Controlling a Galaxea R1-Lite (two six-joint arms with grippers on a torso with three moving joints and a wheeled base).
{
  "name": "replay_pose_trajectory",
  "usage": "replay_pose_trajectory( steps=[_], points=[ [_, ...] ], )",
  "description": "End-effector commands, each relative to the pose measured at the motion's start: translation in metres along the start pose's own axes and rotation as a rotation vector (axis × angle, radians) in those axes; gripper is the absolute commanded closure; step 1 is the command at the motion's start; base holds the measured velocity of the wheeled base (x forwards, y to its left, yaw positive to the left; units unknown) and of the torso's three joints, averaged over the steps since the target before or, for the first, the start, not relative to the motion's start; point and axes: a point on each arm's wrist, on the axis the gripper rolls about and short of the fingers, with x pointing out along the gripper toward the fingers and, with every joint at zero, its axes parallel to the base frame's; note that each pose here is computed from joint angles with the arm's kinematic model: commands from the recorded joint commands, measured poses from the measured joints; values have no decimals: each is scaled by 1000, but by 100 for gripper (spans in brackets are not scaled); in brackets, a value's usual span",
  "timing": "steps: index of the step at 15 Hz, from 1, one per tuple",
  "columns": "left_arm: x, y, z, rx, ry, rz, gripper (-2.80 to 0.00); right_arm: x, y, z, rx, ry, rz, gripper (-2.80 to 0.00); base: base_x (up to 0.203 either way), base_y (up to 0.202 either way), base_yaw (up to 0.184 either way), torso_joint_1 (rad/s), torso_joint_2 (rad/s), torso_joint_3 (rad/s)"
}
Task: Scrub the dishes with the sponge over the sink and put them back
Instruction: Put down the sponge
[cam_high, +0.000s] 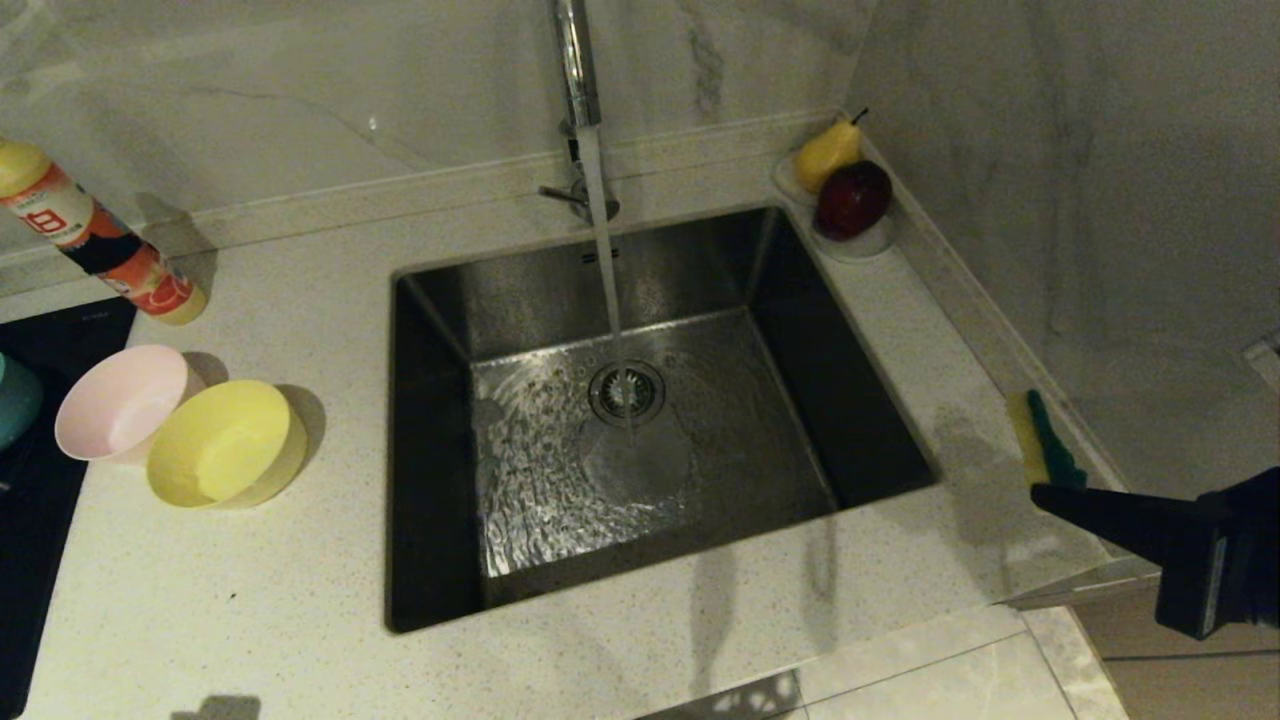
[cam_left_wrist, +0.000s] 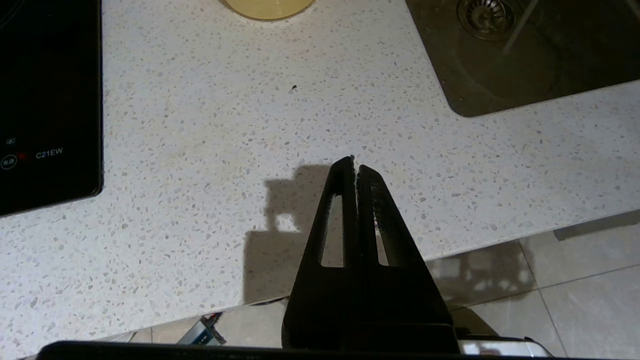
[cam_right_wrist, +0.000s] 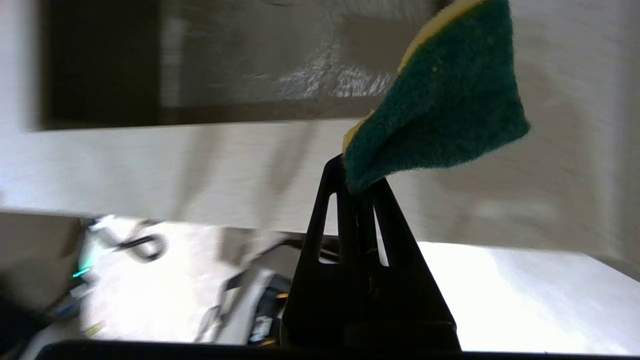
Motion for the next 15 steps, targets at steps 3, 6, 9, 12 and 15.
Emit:
replay_pose_trajectory(
  steps=[3, 6, 9, 12, 15],
  points=[
    [0, 0, 0, 0, 6, 0, 0, 13, 2, -9, -10, 43, -67, 0, 0, 0, 0, 0, 0, 0],
    [0, 0, 0, 0, 5, 0, 0, 17, 6, -19, -35, 73, -89, 0, 0, 0, 0, 0, 0, 0],
    [0, 0, 0, 0, 6, 1, 0, 27, 5, -39, -86, 143, -119, 0, 0, 0, 0, 0, 0, 0],
    [0, 0, 0, 0, 4, 0, 0, 35, -4, -49, -145, 141, -173, 0, 0, 0, 0, 0, 0, 0],
    [0, 0, 0, -1, 4, 1, 0, 43, -13, -58, -185, 139, -207, 0, 0, 0, 0, 0, 0, 0]
  ],
)
